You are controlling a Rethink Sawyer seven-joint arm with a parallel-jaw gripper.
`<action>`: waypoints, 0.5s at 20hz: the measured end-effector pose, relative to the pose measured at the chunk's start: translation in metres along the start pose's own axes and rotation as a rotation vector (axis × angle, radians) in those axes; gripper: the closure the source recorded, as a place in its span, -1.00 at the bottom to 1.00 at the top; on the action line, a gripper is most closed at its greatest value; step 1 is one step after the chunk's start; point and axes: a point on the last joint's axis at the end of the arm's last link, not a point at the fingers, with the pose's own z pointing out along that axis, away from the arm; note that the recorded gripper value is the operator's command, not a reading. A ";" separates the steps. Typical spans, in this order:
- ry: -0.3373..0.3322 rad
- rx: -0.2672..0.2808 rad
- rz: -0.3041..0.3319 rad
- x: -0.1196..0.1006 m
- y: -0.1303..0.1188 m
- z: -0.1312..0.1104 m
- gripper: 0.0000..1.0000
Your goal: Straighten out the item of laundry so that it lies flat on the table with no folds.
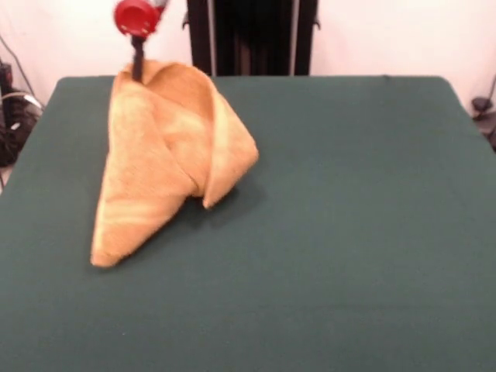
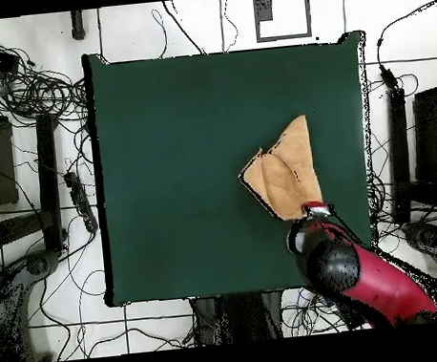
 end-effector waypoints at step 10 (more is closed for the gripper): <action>0.059 0.018 0.232 -0.121 -0.064 -0.062 1.00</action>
